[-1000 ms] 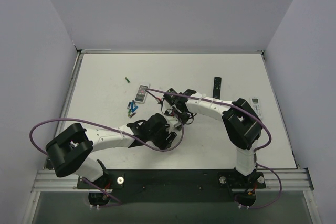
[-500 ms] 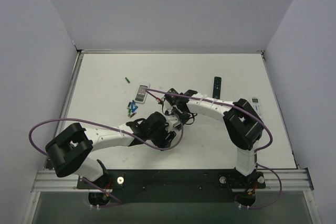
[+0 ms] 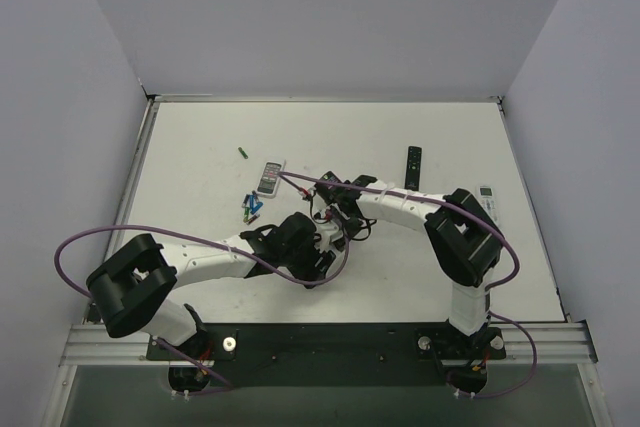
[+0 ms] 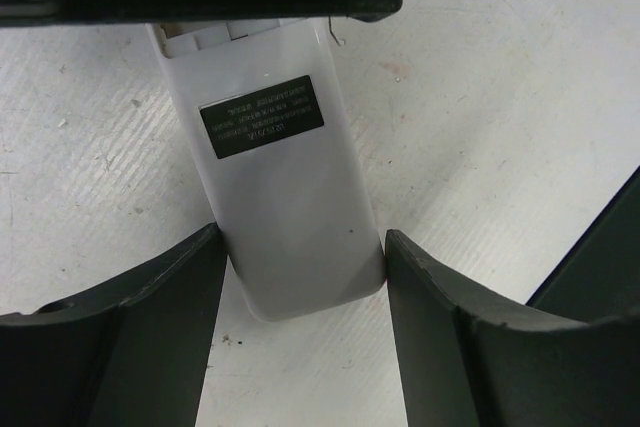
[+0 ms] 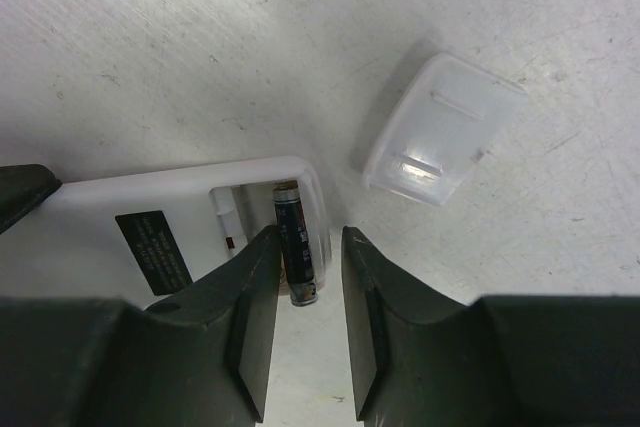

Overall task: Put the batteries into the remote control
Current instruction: Load the battery into the remote control.

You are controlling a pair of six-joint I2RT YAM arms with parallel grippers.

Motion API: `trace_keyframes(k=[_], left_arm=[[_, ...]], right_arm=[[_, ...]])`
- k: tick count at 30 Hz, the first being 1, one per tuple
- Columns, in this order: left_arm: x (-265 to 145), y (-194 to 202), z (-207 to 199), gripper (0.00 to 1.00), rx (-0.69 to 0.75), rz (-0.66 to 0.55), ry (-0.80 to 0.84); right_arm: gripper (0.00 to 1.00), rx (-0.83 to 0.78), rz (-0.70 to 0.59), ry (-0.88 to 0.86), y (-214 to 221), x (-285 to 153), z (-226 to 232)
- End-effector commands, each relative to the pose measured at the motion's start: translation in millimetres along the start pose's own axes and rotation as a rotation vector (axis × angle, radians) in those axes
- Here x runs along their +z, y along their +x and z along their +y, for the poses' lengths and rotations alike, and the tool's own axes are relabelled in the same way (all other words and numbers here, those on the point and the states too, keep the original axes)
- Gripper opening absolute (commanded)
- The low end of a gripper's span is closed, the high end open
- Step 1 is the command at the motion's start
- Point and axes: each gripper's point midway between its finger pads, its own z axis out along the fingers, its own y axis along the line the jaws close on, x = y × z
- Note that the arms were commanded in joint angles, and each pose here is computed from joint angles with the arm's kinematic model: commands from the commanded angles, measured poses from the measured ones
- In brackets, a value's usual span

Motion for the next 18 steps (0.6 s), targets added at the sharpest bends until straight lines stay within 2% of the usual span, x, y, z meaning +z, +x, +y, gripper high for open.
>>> trace_keyframes(k=[1, 5, 9, 18], left_arm=[[-4.7, -10.7, -22.4, 0.0, -0.024, 0.002, 0.105], [-4.1, -9.7, -23.2, 0.0, -0.023, 0.006, 0.109], [-3.8, -10.3, -22.5, 0.0, -0.026, 0.007, 0.108], [-2.5, -9.0, -22.4, 0.0, -0.036, 0.019, 0.106]], right_arm=[[0.27, 0.001, -0.064, 0.04, -10.1, -16.6, -1.0], [0.35, 0.002, -0.094, 0.027, -15.7, -29.2, 2.3], [0.39, 0.007, -0.115, 0.005, -18.7, -40.8, 5.4], [0.36, 0.026, -0.131, -0.02, -8.8, -60.4, 8.8]])
